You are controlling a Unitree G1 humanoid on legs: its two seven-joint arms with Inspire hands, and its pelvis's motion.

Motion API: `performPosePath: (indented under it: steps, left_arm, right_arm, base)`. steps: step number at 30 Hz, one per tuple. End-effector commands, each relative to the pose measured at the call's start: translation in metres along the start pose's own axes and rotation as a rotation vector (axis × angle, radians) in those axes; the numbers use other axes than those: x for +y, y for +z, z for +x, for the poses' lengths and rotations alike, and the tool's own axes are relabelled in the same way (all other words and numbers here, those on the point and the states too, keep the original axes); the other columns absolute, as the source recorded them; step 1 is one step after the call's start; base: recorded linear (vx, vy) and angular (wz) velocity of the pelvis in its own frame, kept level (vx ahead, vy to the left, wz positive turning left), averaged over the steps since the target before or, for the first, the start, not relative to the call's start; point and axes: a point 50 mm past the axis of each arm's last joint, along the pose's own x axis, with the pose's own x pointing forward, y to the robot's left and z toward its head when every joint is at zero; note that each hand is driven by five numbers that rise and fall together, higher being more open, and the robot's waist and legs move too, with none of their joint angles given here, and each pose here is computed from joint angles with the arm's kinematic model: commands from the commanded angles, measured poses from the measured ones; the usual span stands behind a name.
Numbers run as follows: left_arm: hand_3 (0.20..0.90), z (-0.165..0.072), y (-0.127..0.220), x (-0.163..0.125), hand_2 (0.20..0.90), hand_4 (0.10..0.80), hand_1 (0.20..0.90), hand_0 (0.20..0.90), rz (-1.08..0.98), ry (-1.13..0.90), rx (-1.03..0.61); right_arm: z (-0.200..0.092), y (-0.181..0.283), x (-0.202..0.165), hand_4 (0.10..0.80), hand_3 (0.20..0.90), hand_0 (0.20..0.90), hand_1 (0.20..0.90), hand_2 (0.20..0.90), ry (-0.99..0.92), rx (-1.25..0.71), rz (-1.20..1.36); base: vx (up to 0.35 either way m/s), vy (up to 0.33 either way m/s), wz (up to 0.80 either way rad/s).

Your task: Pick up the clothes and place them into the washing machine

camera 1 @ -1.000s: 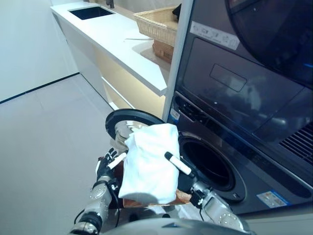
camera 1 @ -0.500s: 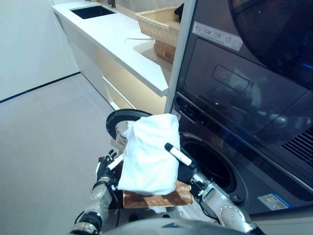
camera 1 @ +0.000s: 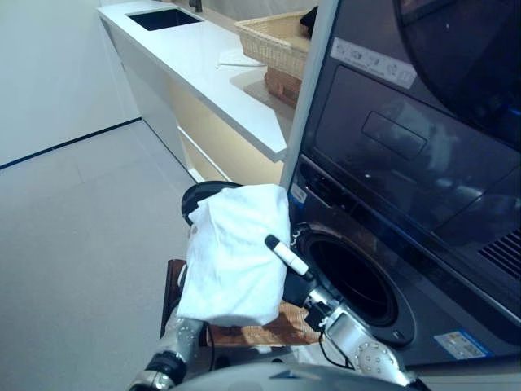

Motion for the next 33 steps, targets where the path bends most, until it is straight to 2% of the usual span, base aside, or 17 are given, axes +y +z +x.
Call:
performPosePath:
  steps: [1, 7, 22, 33]
  left_arm:
    - [0.9, 0.013, 0.031, -0.04, 0.9, 0.8, 0.9, 0.9, -0.024, -0.206, -0.124]
    - [0.9, 0.006, 0.03, -0.054, 0.9, 0.8, 0.9, 0.9, -0.122, -0.296, -0.134]
    - [0.9, -0.002, 0.037, -0.062, 0.9, 0.8, 0.9, 0.9, -0.159, -0.358, -0.167]
    - [0.9, -0.01, 0.039, -0.073, 0.9, 0.8, 0.9, 0.9, -0.242, -0.428, -0.173]
  right_arm:
    - [0.03, 0.034, 0.057, 0.3, 0.2, 0.2, 0.2, 0.2, 0.327, -0.227, 0.068]
    - [0.029, 0.036, 0.047, 0.3, 0.2, 0.2, 0.2, 0.2, 0.283, -0.245, 0.081]
    - [0.028, 0.035, 0.036, 0.3, 0.2, 0.2, 0.2, 0.2, 0.211, -0.268, 0.084]
    - [0.026, 0.033, 0.007, 0.3, 0.2, 0.2, 0.2, 0.2, 0.031, -0.268, 0.004]
  base:
    - [0.0, 0.0, 0.0]
    - [-0.005, 0.001, 0.02]
    - [-0.001, 0.0, 0.01]
    - [0.0, 0.0, 0.0]
